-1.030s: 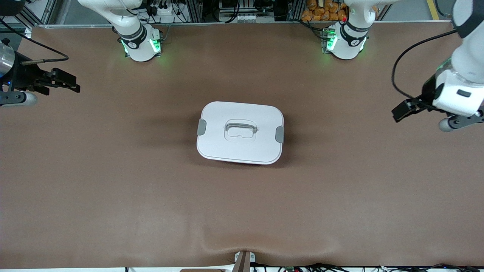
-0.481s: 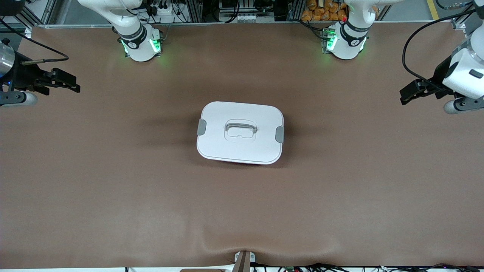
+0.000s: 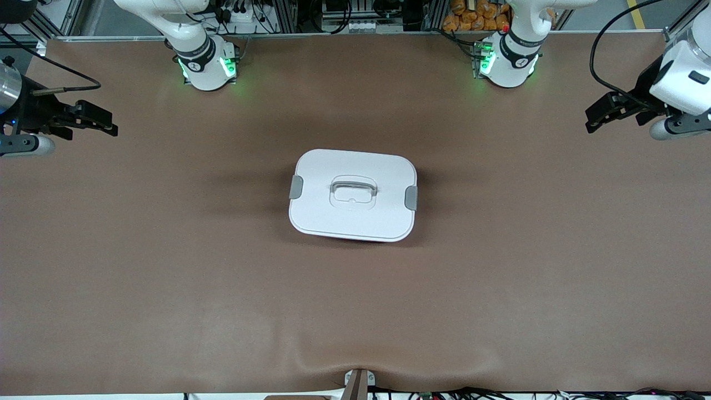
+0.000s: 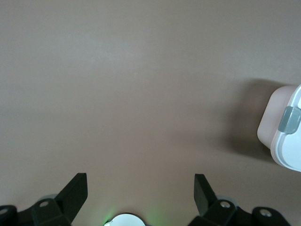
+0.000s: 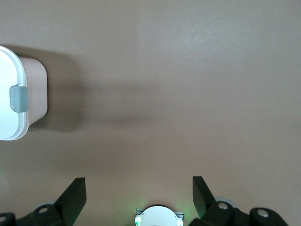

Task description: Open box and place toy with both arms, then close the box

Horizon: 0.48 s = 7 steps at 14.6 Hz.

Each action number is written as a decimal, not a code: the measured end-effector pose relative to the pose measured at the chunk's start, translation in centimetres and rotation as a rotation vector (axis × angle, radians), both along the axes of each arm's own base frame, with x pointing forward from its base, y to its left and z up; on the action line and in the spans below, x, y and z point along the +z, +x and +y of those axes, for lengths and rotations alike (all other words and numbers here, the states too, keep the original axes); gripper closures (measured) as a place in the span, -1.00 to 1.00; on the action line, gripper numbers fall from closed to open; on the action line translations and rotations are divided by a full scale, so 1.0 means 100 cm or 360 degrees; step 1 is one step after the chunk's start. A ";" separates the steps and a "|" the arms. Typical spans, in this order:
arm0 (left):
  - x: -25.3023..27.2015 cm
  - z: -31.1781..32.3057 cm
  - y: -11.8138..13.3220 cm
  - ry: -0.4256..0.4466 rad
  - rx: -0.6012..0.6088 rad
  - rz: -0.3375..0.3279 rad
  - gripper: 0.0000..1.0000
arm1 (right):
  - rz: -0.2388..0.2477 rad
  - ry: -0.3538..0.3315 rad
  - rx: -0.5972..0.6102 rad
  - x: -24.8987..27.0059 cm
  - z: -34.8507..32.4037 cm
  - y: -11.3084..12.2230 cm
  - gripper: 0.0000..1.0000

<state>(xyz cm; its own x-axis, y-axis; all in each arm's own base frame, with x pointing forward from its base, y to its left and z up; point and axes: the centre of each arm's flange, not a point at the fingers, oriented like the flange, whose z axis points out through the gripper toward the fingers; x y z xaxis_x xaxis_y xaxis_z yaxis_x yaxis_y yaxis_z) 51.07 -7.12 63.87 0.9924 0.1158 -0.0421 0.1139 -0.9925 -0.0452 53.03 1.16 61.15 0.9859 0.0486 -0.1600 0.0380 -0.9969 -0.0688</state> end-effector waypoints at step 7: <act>0.007 -0.001 -0.005 -0.0001 -0.0005 -0.0022 -1.00 | 0.0001 0.0000 0.0000 0.000 0.000 0.000 -1.00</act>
